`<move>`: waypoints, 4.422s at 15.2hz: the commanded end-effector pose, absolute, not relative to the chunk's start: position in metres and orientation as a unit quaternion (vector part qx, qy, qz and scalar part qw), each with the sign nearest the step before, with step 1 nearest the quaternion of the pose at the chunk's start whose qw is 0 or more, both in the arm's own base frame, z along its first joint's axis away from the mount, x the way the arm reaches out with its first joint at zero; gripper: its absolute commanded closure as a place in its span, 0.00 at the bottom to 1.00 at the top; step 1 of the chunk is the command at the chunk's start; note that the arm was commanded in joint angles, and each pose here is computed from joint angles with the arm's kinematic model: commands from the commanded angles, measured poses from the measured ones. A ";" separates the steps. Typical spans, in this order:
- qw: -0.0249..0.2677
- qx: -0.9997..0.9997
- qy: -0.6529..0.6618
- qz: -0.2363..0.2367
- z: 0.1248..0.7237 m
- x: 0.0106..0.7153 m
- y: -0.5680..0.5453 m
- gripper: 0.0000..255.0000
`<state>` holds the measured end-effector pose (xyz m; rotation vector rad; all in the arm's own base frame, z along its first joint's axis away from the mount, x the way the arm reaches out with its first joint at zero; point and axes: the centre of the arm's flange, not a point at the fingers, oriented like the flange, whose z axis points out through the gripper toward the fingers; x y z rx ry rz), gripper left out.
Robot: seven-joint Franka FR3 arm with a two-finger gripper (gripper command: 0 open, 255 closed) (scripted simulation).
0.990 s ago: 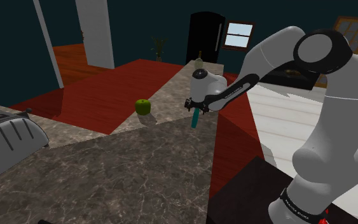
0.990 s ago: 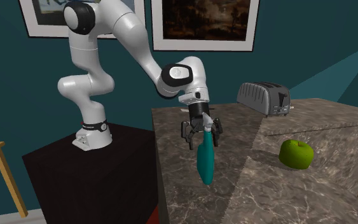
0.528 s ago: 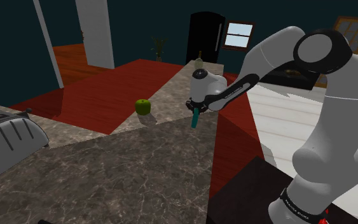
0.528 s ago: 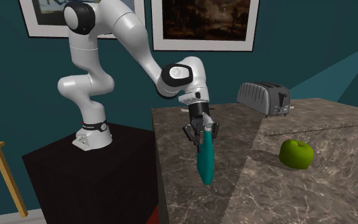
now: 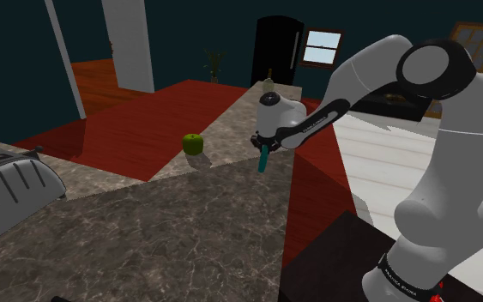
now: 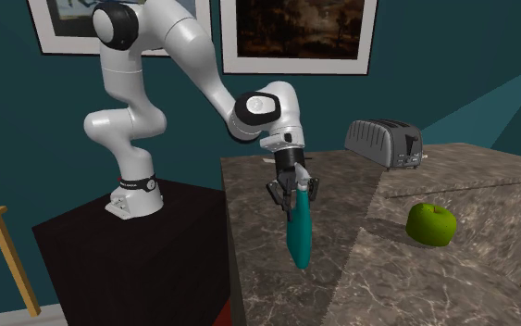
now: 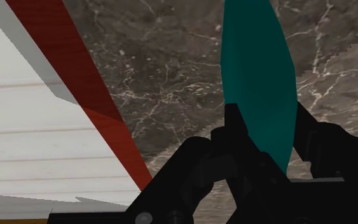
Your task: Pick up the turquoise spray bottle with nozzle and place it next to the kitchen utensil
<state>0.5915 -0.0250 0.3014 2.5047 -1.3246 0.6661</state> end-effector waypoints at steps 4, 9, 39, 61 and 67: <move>0.115 0.855 -0.452 0.227 0.325 0.591 -0.025 1.00; 0.115 0.855 -0.452 0.227 0.352 0.591 -0.025 1.00; 0.115 0.855 -0.452 0.227 0.510 0.591 -0.025 1.00; 0.115 0.855 -0.452 0.227 0.614 0.580 -0.001 1.00; 0.115 0.855 -0.452 0.227 0.614 0.547 0.071 1.00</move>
